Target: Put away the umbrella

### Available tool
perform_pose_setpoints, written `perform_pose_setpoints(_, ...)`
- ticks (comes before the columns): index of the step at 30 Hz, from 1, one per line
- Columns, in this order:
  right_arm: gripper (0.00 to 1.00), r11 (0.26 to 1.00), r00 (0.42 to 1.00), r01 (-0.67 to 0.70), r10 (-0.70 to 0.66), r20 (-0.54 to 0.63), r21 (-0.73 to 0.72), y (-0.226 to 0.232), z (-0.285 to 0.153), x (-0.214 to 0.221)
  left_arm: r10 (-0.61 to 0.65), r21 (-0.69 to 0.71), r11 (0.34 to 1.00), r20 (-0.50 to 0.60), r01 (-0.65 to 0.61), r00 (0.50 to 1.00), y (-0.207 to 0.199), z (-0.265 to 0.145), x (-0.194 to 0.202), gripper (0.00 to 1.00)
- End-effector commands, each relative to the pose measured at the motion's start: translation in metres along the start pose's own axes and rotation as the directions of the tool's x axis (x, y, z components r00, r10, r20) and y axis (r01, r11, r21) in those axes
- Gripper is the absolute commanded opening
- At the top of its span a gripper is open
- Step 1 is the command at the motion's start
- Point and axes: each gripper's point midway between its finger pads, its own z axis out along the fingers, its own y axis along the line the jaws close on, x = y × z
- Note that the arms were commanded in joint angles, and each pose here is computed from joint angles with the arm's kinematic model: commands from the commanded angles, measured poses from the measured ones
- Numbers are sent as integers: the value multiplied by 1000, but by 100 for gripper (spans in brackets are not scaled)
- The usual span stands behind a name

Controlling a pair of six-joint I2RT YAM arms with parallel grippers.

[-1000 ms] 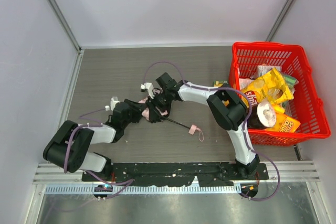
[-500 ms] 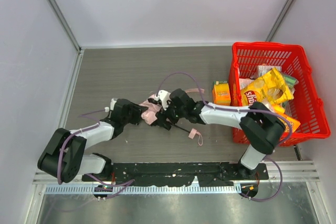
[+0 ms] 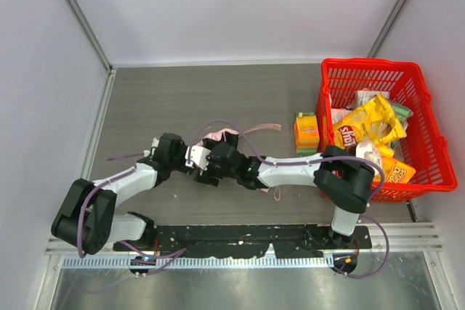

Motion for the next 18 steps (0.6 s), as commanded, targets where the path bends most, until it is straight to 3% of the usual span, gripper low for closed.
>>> perform_pose_setpoints(1,83,988,991,129,-130,6,89,-16,23,-10,9,-303,953,-30,-18,1000,84,-9,6,0)
perform_pose_setpoints(6,82,968,976,202,-187,-108,152,-18,38,22,0,-323,947,-28,-9,1000,88,-13,5,0)
perform_pose_setpoints(12,77,951,962,213,-163,-221,223,-17,40,57,-7,-333,943,-26,-2,1000,86,-17,5,0)
perform_pose_setpoints(17,79,962,981,117,-74,-178,247,-18,21,48,11,-325,945,-3,-11,1000,84,-18,0,0)
perform_pose_setpoints(18,81,968,991,39,-6,-133,249,-18,11,33,15,-326,945,4,-13,1000,84,-18,-1,0)
